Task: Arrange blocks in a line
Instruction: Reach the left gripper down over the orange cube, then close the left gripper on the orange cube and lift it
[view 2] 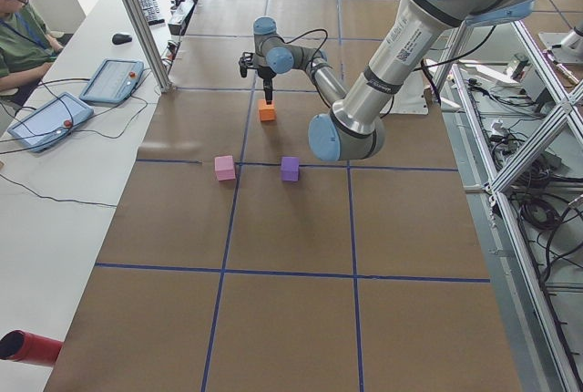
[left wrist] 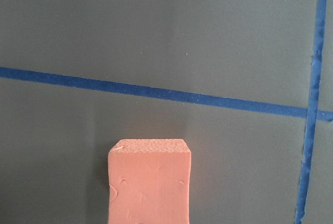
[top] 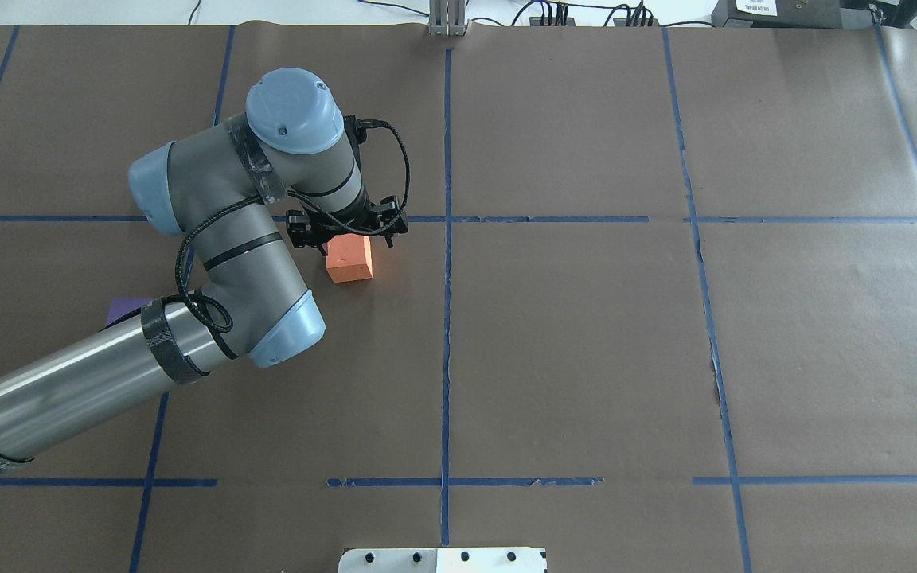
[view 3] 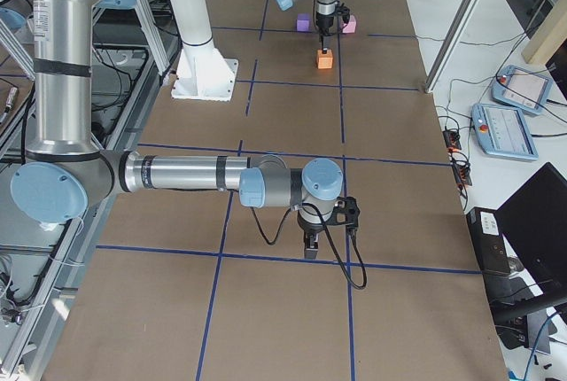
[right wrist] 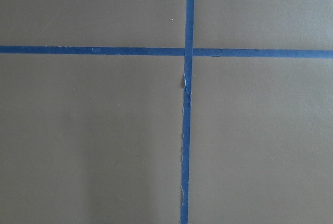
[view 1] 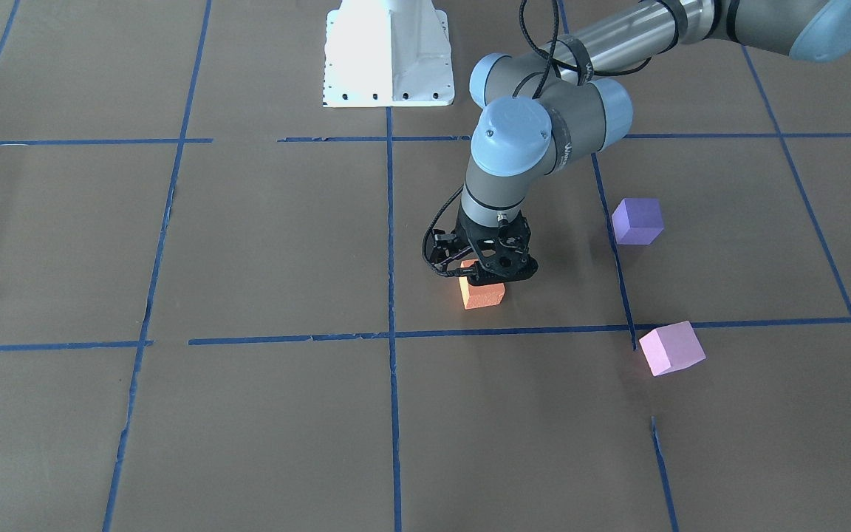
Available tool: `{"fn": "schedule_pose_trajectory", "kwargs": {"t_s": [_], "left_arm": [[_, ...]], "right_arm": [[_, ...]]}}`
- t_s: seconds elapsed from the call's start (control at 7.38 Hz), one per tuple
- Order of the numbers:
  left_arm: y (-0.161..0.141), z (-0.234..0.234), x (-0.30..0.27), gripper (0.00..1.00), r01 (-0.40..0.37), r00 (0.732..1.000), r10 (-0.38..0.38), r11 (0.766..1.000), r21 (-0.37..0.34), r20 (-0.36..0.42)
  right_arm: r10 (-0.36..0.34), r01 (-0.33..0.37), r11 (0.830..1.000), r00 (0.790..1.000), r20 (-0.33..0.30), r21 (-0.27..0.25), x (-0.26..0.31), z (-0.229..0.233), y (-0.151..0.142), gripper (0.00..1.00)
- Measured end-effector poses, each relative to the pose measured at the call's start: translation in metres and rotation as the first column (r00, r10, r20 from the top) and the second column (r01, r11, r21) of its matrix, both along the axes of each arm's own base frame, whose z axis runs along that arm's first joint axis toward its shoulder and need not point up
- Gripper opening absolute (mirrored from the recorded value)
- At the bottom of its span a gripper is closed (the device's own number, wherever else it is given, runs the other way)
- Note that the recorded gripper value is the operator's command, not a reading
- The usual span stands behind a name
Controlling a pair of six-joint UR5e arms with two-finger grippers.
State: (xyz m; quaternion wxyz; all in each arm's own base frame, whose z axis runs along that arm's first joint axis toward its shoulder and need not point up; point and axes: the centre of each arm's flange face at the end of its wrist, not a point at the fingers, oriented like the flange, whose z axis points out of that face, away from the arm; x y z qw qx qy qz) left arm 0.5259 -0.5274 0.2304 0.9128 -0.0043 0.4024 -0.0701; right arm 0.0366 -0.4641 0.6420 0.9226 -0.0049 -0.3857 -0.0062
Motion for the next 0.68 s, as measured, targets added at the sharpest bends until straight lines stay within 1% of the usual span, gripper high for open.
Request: {"fn": "schedule_pose_trajectory", "kwargs": {"t_s": [0.41,0.68], "left_arm": [[-0.016,0.012,-0.007,1.00,0.013,0.999,-0.015,0.998,0.061,0.036],[-0.018,0.028,-0.011,1.00,0.012,1.000,-0.014,0.997,0.081,0.026]], "right_arm": [[0.000,0.000,1.000,1.000,0.000,0.000,0.000,0.000,0.000,1.00],[0.000,0.000,1.000,1.000,0.000,0.000,0.000,0.000,0.000,1.00]]}}
